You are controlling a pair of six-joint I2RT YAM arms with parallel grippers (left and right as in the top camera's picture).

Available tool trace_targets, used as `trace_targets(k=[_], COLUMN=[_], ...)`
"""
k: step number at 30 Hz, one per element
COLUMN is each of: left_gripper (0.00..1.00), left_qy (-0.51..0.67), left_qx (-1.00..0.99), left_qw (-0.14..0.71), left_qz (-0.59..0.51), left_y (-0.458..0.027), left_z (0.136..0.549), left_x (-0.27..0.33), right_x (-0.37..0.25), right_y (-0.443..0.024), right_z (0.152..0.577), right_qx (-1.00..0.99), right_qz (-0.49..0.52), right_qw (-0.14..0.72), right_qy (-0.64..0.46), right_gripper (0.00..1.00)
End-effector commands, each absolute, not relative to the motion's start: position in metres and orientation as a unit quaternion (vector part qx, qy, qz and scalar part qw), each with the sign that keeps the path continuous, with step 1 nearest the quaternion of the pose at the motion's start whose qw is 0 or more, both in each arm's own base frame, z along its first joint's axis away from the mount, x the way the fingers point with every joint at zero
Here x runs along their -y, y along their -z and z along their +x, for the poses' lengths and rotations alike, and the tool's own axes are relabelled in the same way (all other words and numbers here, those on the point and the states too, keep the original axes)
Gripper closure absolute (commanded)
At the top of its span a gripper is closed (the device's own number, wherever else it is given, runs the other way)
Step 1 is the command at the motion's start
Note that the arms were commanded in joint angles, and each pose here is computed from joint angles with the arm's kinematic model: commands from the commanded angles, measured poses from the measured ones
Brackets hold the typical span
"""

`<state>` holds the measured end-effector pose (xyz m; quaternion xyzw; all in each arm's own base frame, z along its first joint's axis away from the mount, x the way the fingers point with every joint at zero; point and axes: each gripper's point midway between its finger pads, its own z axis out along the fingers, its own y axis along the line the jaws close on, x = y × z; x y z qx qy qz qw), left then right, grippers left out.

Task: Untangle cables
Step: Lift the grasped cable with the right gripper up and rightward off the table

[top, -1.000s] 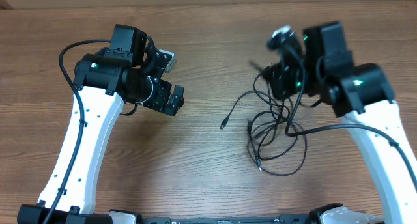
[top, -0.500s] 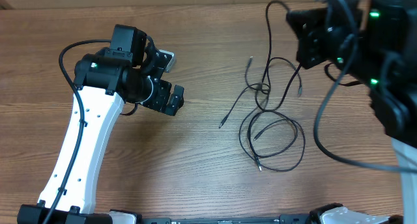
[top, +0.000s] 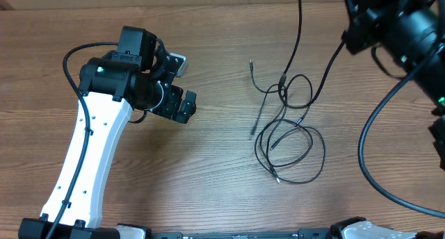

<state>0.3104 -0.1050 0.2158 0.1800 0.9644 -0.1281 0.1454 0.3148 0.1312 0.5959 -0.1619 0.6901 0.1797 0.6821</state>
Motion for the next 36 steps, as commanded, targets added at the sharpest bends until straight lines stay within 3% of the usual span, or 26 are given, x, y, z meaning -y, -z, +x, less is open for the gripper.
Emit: trace_targets(k=[1, 8, 27, 36], left_gripper=[0.01, 0.0, 0.0, 0.0], left_qy=[0.127, 0.127, 0.127, 0.127], left_qx=[-0.961, -0.961, -0.961, -0.961], left_qw=[0.155, 0.155, 0.155, 0.155], left_qz=[0.189, 0.189, 0.189, 0.189], left_y=[-0.221, -0.221, -0.221, -0.221], left_z=[0.314, 0.314, 0.314, 0.314], left_x=[0.104, 0.104, 0.104, 0.104], right_x=[-0.125, -0.122, -0.069, -0.019], right_y=[-0.63, -0.672, -0.729, -0.716], right_z=[0.303, 0.295, 0.286, 0.313], right_qx=[-0.649, -0.583, -0.484, -0.512], right_qz=[-0.138, -0.127, -0.075, -0.032], right_qw=[0.722, 0.775, 0.86, 0.858], right_qy=[-0.194, -0.209, -0.139, -0.019], right_gripper=[0.96, 0.96, 0.96, 0.96])
